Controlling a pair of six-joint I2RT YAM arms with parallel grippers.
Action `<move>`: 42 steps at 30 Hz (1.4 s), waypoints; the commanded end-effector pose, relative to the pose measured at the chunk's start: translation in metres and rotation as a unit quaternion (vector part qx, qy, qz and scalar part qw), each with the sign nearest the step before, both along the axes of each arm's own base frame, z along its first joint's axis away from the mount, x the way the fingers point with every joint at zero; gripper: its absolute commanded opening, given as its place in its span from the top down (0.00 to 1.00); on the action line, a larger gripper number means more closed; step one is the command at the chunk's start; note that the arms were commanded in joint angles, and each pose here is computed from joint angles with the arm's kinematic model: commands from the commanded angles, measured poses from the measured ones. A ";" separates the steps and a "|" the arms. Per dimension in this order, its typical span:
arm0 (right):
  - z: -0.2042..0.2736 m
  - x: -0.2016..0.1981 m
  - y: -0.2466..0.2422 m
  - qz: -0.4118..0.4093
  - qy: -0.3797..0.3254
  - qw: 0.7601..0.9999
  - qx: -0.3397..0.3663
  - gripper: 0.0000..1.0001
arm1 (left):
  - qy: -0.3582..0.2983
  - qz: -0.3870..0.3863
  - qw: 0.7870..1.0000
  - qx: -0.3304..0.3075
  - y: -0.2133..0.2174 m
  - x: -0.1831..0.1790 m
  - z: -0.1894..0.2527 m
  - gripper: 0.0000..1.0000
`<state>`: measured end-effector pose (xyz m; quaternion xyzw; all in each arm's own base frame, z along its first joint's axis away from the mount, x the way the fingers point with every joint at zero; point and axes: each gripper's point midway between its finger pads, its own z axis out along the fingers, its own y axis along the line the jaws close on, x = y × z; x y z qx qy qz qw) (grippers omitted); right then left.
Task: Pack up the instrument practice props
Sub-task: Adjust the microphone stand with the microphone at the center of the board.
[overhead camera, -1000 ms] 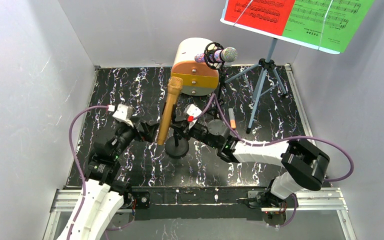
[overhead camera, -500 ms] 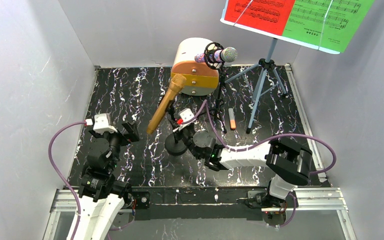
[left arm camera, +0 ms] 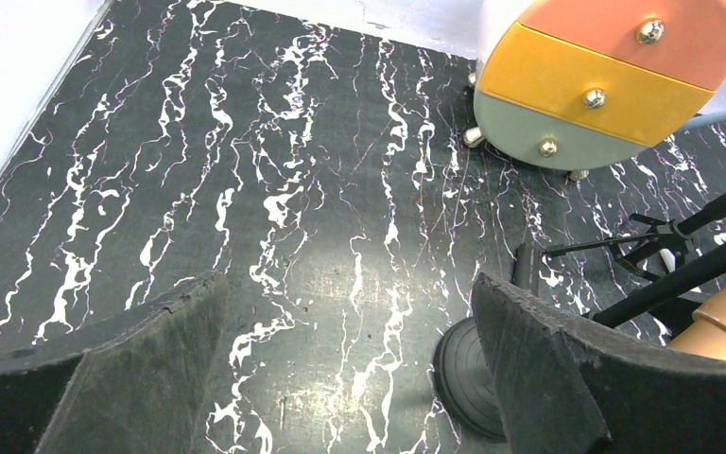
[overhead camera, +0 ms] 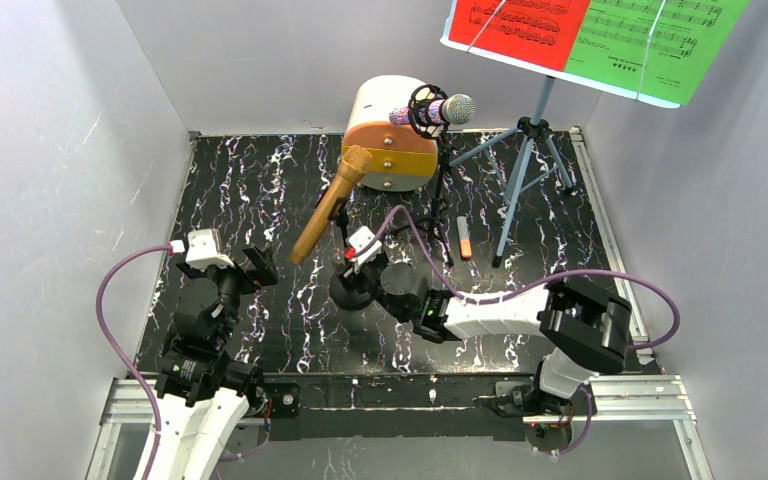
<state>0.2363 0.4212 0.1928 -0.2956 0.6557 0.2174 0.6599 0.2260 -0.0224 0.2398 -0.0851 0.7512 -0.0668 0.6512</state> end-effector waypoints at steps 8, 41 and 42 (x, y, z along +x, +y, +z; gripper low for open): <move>0.037 -0.024 -0.028 0.282 0.021 0.958 0.047 0.22 | -0.018 -0.009 1.000 0.000 -0.001 -0.006 0.010 0.02; 0.051 -0.002 0.012 0.551 0.027 0.832 0.053 0.77 | 0.004 -0.083 0.996 0.007 -0.028 0.001 0.002 0.02; 0.051 -0.002 0.013 0.550 0.027 0.833 0.053 0.86 | 0.004 -0.084 0.996 0.007 -0.028 0.001 0.001 0.02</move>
